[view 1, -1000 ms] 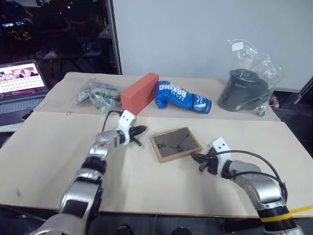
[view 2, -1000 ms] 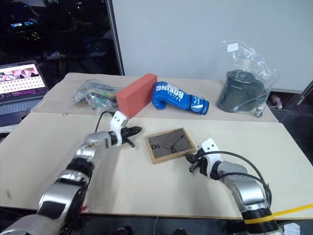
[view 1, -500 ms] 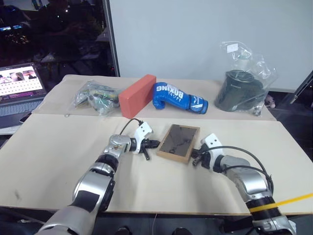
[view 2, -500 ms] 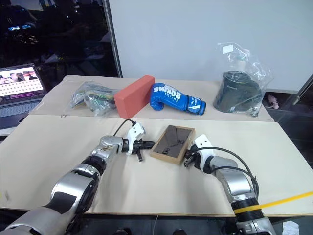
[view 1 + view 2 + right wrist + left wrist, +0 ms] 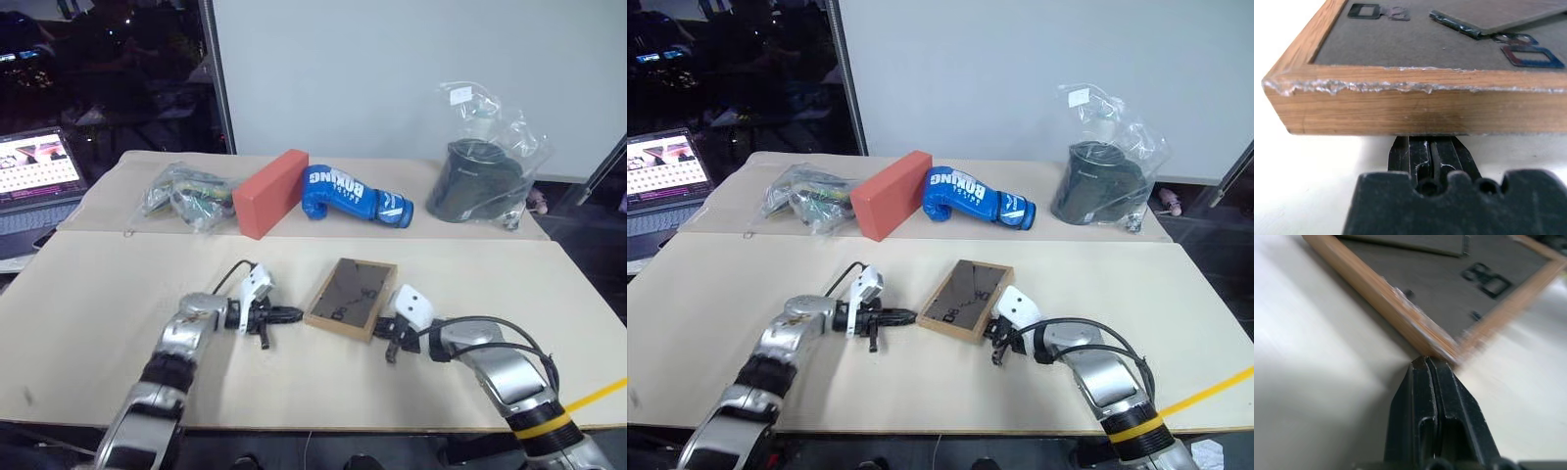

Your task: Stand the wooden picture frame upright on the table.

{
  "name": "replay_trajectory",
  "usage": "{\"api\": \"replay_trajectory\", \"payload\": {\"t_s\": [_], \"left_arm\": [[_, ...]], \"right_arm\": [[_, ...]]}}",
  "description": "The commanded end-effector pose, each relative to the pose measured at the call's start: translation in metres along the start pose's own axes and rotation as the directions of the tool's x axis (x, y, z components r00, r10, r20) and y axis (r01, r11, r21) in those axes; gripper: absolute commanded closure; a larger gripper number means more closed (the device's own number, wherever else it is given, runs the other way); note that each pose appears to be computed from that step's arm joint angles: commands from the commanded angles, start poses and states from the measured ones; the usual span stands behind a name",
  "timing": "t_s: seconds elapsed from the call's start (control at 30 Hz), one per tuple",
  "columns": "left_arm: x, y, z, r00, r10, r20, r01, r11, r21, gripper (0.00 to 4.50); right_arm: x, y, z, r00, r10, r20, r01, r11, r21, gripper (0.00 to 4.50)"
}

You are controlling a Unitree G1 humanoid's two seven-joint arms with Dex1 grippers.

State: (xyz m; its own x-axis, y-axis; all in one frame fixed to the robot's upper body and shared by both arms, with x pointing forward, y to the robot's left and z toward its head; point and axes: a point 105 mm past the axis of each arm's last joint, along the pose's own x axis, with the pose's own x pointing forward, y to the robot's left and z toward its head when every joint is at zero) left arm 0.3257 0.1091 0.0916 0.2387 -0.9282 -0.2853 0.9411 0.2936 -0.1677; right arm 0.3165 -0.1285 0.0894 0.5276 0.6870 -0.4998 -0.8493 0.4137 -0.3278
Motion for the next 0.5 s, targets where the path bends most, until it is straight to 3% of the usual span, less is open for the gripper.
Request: {"api": "replay_trajectory", "payload": {"t_s": [0.03,0.17,0.3,0.4,0.5], "left_arm": [[-0.016,-0.011,0.017,1.000,0.020,0.024,-0.020,1.000,0.009,4.44],[-0.033,0.016,0.030,0.981,0.180,0.078,-0.182,0.983,0.025,4.44],[-0.026,0.046,0.056,0.941,0.296,0.166,-0.312,0.947,0.076,4.44],[-0.004,0.048,0.073,0.943,0.253,0.217,-0.277,0.957,0.086,4.44],[0.024,0.043,0.073,0.960,0.193,0.201,-0.219,0.969,0.117,4.44]], "right_arm": [[-0.022,-0.034,-0.056,0.960,-0.119,-0.255,0.126,0.992,0.010,4.50],[-0.038,-0.074,-0.063,0.915,-0.248,-0.319,0.255,0.967,-0.021,4.50],[-0.037,-0.094,-0.070,0.866,-0.313,-0.389,0.304,0.949,-0.086,4.50],[-0.021,-0.093,-0.055,0.902,-0.297,-0.313,0.305,0.952,-0.025,4.50],[-0.006,-0.086,-0.045,0.925,-0.269,-0.267,0.279,0.960,0.000,4.50]]}}
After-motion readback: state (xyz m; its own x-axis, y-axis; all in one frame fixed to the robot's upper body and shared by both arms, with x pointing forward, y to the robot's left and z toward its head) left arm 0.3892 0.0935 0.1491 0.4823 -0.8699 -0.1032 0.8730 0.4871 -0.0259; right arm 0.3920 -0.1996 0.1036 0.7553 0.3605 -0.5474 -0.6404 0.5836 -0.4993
